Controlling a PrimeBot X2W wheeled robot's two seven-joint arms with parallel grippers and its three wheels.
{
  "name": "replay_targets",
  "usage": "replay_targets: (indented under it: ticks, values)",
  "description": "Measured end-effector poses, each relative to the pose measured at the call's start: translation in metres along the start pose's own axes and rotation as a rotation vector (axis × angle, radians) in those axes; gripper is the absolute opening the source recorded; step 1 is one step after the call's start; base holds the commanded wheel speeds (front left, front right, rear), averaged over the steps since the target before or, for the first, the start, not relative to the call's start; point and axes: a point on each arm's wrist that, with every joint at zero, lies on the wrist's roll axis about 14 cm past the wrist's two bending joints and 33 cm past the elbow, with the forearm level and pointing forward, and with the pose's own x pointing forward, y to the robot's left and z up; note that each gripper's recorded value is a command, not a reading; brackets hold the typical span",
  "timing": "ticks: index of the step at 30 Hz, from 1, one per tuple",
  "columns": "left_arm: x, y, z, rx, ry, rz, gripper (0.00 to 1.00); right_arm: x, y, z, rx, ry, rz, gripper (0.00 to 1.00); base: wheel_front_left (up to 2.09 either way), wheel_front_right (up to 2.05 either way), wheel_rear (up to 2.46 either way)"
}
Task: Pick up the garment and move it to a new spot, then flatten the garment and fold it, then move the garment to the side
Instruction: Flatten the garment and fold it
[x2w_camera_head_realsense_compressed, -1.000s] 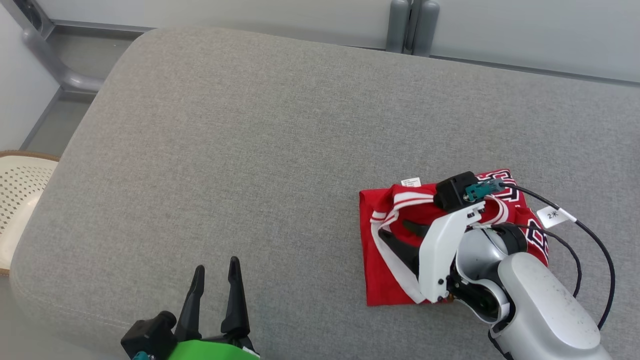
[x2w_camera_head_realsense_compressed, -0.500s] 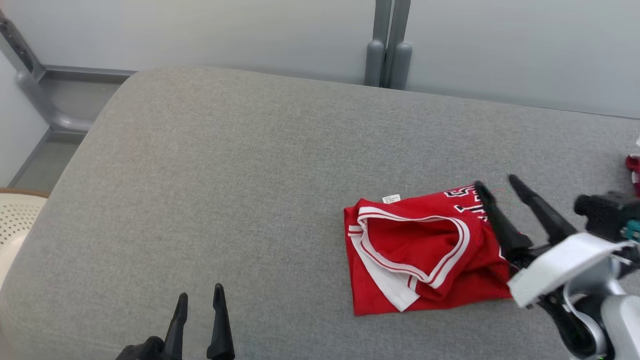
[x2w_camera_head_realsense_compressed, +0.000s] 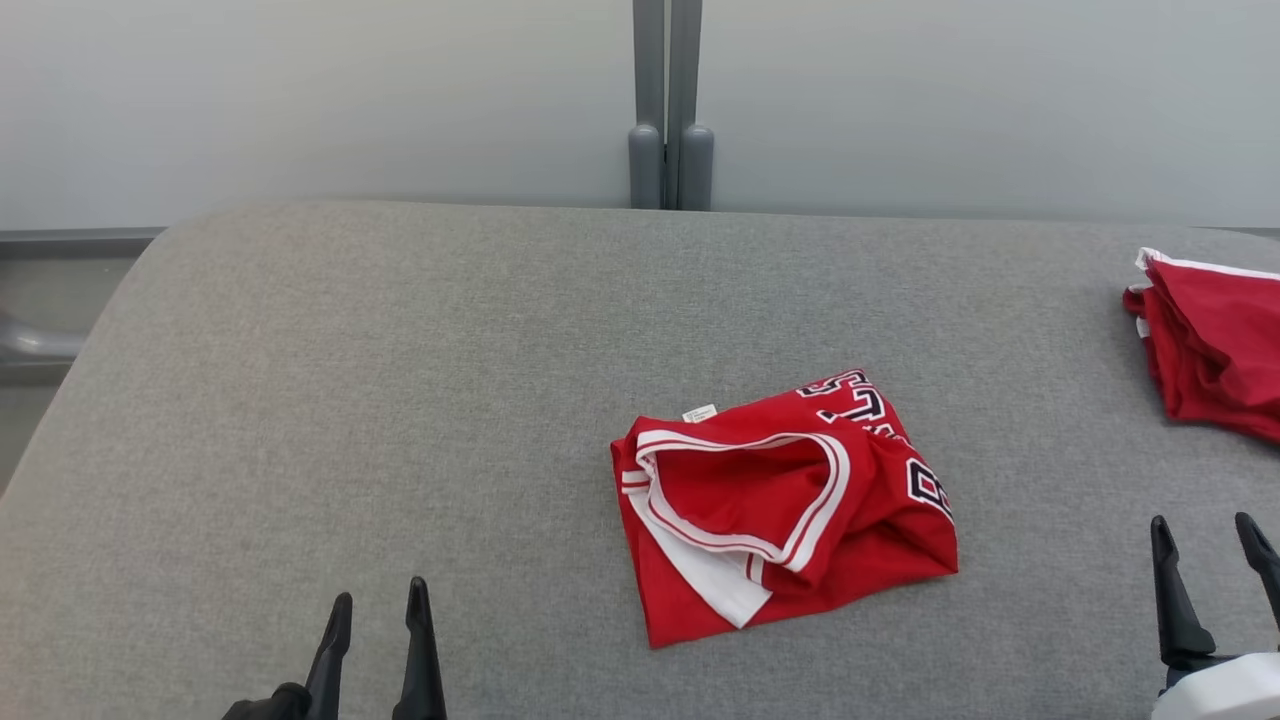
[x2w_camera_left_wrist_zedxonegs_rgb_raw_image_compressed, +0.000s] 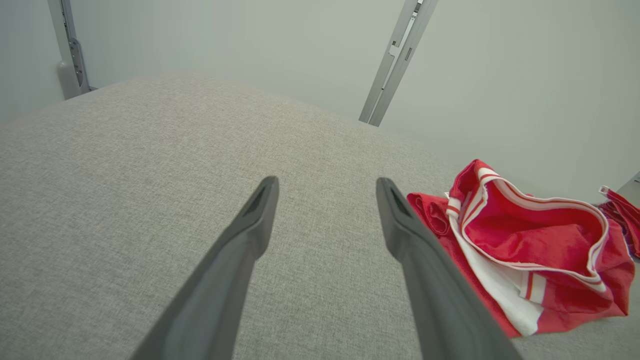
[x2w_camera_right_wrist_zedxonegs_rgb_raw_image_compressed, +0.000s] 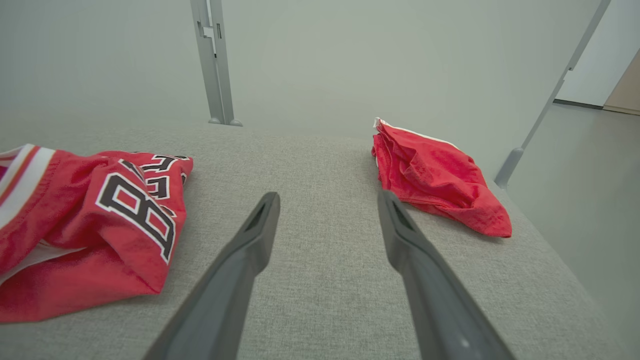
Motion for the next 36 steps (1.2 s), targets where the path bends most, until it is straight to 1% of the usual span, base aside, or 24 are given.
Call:
replay_targets:
  ticks: [3,7,12,22,23,24,25,28,32,36]
  values:
    - [0.002,0.000,0.002,0.002,-0.004,-0.005,1.00,-0.009,-0.004,0.001,0.018,-0.012,-0.037,1.00,0.00,0.00,0.00]
    - [0.007,-0.002,0.004,0.003,-0.010,-0.019,1.00,-0.025,-0.010,-0.007,0.037,0.009,-0.080,1.00,0.00,0.00,0.00]
    - [0.012,-0.006,0.004,0.007,-0.007,-0.040,1.00,-0.032,-0.016,-0.004,0.044,-0.002,-0.114,1.00,0.00,0.00,0.00]
    - [0.013,0.000,0.002,0.010,-0.001,-0.019,1.00,-0.026,-0.014,-0.001,0.039,-0.014,-0.108,1.00,0.00,0.00,0.00]
    - [0.013,0.001,0.002,0.010,-0.001,-0.017,1.00,-0.022,-0.009,0.003,0.041,-0.025,-0.092,0.49,0.00,0.00,0.00]
    - [0.013,0.002,0.002,0.010,-0.001,-0.013,1.00,-0.017,-0.002,0.007,0.040,-0.038,-0.070,0.22,0.00,0.00,0.00]
    - [0.014,0.003,0.002,0.011,0.000,-0.011,1.00,-0.012,0.003,0.010,0.033,-0.048,-0.052,0.00,0.00,0.00,0.00]
    - [0.015,0.003,0.000,0.012,0.007,-0.009,1.00,0.009,0.028,0.025,0.030,-0.093,0.033,0.00,0.00,0.00,0.00]
    - [0.023,-0.003,0.001,0.010,0.004,-0.028,1.00,0.041,0.088,0.035,0.004,-0.110,0.229,0.00,0.00,0.00,0.00]
    - [0.031,-0.005,0.000,0.000,0.007,-0.028,1.00,0.068,0.137,0.025,-0.032,-0.030,0.383,0.00,0.00,0.00,0.00]
